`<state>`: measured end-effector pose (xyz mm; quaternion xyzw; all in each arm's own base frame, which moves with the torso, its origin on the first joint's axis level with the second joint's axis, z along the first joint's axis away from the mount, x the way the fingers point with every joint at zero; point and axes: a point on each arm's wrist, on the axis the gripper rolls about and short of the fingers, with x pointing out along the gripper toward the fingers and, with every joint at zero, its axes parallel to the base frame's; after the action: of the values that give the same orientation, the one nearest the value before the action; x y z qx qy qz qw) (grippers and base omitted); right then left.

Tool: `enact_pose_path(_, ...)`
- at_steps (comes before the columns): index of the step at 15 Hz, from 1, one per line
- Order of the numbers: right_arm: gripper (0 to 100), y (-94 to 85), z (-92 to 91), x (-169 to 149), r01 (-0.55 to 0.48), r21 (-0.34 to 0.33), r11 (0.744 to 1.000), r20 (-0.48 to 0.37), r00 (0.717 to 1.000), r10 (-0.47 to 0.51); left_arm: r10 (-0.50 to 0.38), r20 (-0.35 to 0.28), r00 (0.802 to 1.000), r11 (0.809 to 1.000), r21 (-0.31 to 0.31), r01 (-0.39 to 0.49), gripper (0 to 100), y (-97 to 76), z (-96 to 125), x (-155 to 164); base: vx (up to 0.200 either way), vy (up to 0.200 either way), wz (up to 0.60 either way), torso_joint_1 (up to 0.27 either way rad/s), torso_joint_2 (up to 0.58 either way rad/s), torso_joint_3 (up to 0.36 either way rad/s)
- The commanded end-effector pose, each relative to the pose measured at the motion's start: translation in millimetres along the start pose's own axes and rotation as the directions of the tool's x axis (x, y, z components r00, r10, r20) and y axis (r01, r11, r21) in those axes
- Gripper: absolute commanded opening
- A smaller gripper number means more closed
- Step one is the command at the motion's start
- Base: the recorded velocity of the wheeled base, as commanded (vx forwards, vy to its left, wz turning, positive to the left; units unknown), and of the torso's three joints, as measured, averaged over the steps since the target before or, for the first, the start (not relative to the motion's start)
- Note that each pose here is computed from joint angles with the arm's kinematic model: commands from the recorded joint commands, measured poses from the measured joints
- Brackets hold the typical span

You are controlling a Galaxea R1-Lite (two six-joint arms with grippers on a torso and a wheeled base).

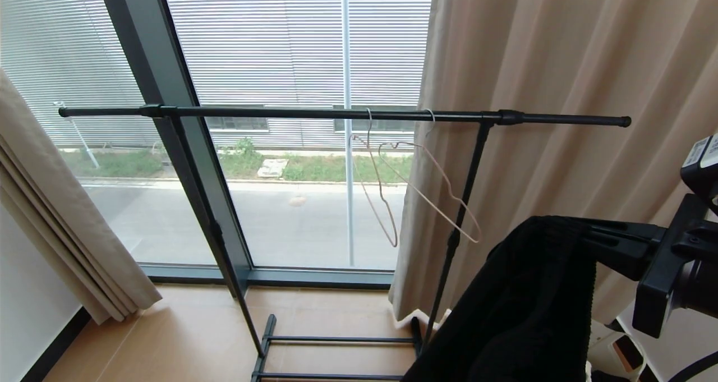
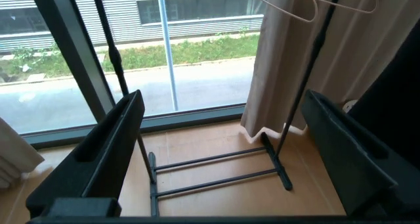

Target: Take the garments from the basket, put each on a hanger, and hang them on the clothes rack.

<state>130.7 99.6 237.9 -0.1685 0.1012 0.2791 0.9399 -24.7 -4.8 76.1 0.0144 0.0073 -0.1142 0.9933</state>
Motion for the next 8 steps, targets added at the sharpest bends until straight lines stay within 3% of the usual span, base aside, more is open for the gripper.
enact_pose_path(1,0,0.1,-0.1,0.3,-0.001,-0.001,1.000,-0.001,1.000,0.001,0.000,-0.002,1.000,1.000,-0.001,0.000,100,0.0,0.0,0.1,0.000,0.200,0.00,0.002,0.00,0.002)
enact_pose_path(5,0,0.4,-1.3,0.5,-0.002,-0.001,1.000,-0.005,1.000,0.002,0.000,-0.002,1.000,1.000,-0.001,0.000,100,0.0,0.0,0.1,0.000,0.200,0.00,0.002,0.00,-0.001)
enact_pose_path(8,0,0.9,-2.7,1.1,-0.003,-0.003,1.000,-0.011,1.000,0.003,0.002,0.000,1.000,1.000,-0.002,-0.002,100,0.1,0.2,0.1,0.000,0.000,0.00,0.000,0.00,0.000)
